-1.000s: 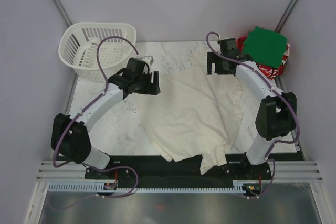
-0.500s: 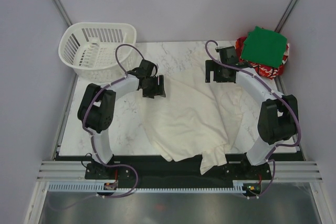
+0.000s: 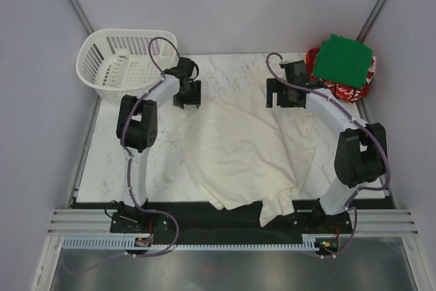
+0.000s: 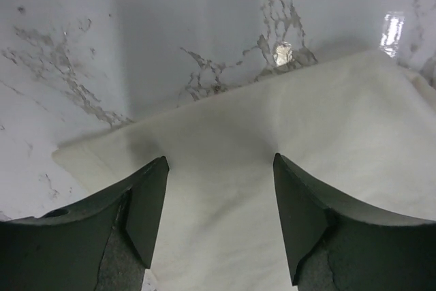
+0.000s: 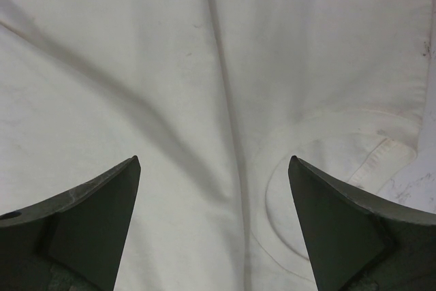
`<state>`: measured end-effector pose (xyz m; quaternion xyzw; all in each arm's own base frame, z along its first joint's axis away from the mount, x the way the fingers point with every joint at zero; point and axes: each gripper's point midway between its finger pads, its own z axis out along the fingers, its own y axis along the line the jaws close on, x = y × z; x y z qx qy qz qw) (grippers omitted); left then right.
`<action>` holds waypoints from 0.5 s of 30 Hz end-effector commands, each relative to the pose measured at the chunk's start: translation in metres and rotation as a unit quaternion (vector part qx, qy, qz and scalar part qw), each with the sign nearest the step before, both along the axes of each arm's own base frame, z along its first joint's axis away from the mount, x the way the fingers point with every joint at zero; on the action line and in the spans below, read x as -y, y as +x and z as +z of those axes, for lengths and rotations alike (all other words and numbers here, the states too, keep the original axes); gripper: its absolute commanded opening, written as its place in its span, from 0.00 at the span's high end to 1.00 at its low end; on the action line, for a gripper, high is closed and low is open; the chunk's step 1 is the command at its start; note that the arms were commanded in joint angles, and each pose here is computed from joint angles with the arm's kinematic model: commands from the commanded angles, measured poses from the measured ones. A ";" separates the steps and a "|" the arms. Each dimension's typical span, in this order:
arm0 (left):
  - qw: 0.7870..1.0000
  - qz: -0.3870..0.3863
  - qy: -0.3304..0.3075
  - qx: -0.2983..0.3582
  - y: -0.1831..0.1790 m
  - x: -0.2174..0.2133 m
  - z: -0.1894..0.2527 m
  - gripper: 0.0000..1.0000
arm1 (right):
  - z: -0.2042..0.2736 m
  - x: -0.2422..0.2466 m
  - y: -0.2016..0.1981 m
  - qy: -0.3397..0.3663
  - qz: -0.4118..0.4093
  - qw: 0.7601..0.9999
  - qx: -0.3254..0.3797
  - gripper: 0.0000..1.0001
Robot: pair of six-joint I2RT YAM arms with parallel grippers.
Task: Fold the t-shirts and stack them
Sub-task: Flatten the tshirt out
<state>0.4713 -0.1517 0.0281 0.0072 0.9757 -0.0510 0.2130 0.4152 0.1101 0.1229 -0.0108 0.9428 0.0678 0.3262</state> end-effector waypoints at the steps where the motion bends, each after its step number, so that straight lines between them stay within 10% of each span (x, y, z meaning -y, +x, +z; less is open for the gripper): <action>1: 0.995 -0.036 0.093 -0.017 0.009 -0.025 -0.013 0.29 | 0.005 -0.006 0.008 0.011 0.001 1.000 0.016 0.02; 15: 0.981 -0.045 0.134 0.136 0.100 -0.020 0.095 0.26 | 0.001 -0.014 0.016 0.026 0.008 1.000 0.015 0.02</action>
